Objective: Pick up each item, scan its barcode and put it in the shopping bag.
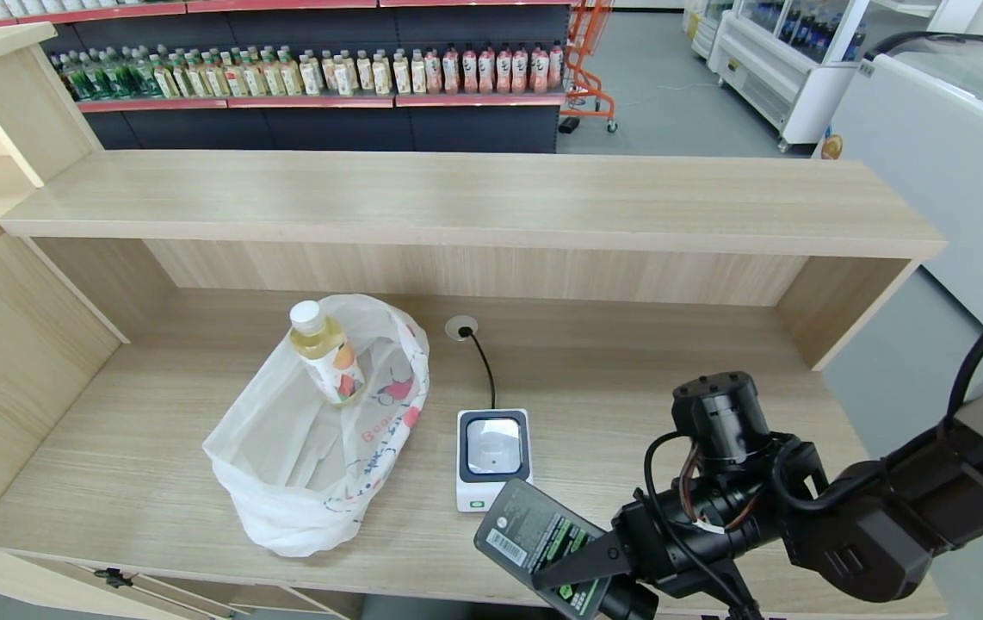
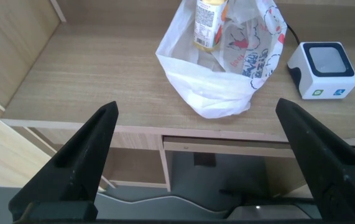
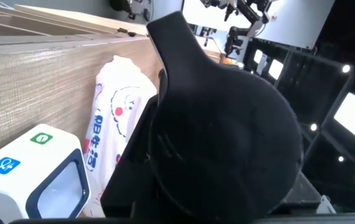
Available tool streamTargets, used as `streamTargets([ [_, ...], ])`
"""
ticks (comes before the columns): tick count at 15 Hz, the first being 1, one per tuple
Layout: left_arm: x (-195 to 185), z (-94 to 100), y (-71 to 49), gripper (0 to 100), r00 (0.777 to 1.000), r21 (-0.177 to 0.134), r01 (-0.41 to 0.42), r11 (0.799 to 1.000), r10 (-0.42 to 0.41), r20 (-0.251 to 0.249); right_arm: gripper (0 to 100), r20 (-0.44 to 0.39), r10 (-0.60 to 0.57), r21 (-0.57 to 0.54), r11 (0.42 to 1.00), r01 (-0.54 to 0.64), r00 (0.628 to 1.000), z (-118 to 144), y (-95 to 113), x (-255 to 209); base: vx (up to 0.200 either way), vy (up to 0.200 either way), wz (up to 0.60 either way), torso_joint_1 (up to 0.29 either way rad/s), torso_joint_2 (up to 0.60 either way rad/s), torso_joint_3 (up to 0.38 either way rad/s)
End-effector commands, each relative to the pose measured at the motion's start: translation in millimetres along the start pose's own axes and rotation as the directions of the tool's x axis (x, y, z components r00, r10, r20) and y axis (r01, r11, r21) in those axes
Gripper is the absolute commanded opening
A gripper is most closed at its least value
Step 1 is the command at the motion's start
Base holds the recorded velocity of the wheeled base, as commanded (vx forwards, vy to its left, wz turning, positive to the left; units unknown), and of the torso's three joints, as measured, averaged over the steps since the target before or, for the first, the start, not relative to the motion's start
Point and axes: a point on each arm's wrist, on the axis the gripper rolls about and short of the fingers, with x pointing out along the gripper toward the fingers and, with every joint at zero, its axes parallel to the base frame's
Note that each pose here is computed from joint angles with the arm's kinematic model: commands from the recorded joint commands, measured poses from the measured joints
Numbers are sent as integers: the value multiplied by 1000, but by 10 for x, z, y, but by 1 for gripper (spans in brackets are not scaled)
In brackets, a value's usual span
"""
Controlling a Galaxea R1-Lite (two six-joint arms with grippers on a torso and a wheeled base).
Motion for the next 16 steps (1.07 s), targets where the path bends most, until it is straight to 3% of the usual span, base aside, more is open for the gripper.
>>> streamTargets([
  [1, 1, 1, 0, 100, 1000, 0, 0, 1000, 0, -1, 0, 5, 4, 16, 1000, -4, 1000, 5, 48, 12, 0, 0, 0, 0, 0, 0],
  [16, 1, 1, 0, 100, 1000, 0, 0, 1000, 0, -1, 0, 9, 7, 27, 1000, -7, 1000, 19, 54, 11, 0, 0, 0, 0, 0, 0],
])
